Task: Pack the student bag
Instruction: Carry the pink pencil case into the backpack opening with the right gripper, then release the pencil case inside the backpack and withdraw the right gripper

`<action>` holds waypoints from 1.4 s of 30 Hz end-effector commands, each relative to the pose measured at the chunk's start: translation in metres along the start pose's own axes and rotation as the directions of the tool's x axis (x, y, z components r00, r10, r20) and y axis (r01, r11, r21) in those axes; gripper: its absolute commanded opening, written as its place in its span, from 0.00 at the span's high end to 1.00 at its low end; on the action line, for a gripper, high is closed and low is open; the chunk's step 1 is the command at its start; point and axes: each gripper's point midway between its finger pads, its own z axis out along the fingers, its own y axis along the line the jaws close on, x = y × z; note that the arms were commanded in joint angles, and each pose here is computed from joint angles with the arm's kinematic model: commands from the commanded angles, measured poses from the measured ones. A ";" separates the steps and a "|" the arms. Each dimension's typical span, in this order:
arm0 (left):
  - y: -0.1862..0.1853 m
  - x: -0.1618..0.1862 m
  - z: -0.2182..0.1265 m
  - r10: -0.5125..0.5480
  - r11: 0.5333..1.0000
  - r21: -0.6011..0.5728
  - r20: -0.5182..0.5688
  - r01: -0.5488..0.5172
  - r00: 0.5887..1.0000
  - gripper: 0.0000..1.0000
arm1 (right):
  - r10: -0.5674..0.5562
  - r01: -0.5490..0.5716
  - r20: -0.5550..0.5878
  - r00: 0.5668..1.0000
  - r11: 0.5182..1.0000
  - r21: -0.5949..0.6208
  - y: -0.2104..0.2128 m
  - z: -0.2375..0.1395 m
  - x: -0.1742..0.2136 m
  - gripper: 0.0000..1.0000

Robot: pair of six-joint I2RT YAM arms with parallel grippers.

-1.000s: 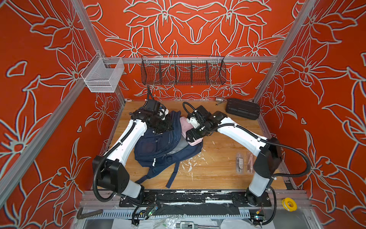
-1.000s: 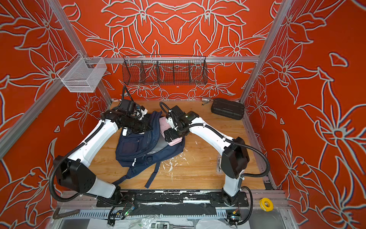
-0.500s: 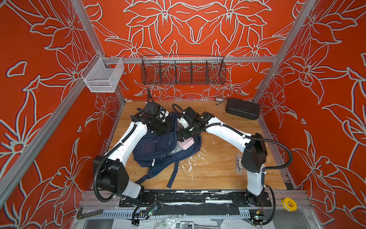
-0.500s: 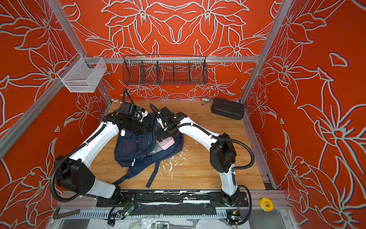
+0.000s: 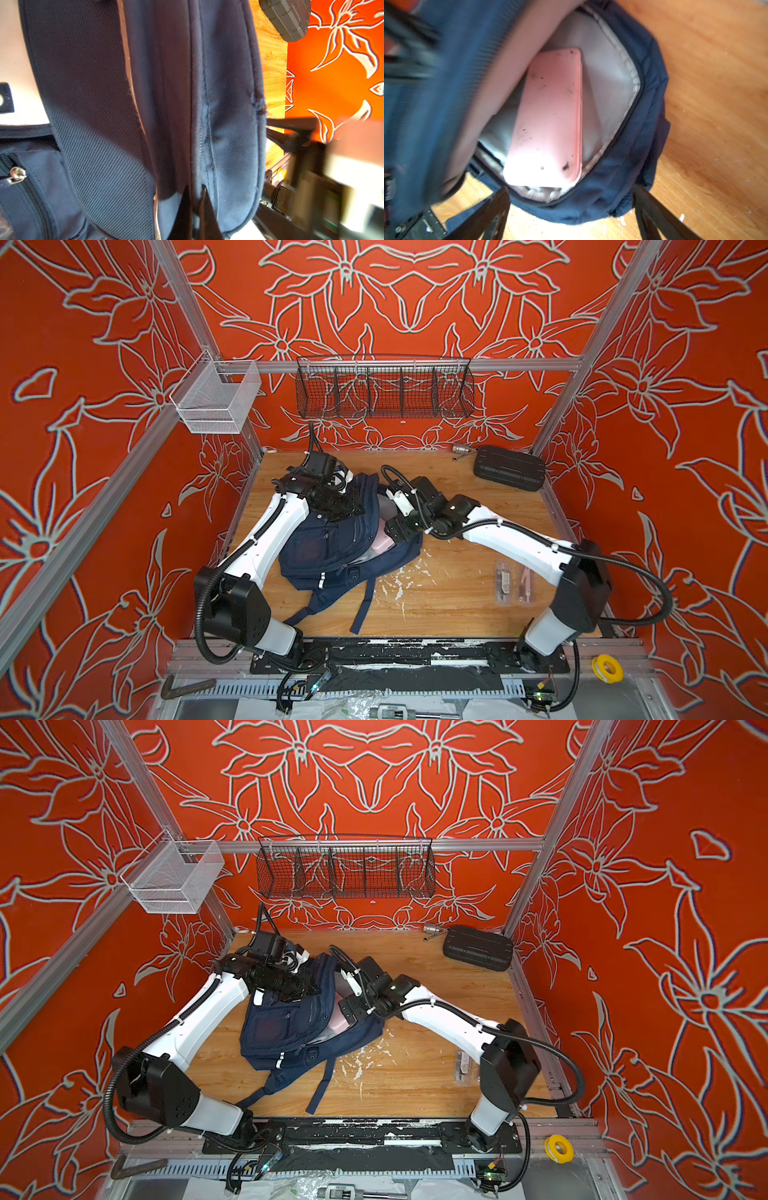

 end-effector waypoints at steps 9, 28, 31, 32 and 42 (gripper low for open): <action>-0.022 -0.002 -0.014 0.033 0.997 0.068 0.011 -0.034 0.999 1.00 | -0.081 0.083 -0.088 0.993 0.996 0.022 -0.012 0.054 0.032 0.44; -0.018 -0.001 -0.007 0.170 0.982 -0.089 0.002 -0.169 0.986 0.52 | 0.261 -0.257 0.001 0.965 0.948 0.188 -0.079 0.002 0.052 0.30; -0.004 0.000 -0.024 0.243 0.951 -0.200 0.014 -0.235 0.970 0.43 | 0.366 -0.355 -0.016 0.930 0.912 0.205 -0.095 -0.008 0.069 0.23; 0.001 0.001 -0.029 0.278 0.934 -0.235 0.009 -0.268 0.961 0.41 | 0.399 -0.391 -0.014 0.917 0.906 0.162 -0.094 -0.009 0.068 0.21; 0.049 0.015 -0.059 0.512 0.754 -0.478 -0.004 -0.451 0.859 0.24 | 0.574 -0.587 -0.121 0.810 0.791 -0.171 -0.035 0.039 0.024 0.13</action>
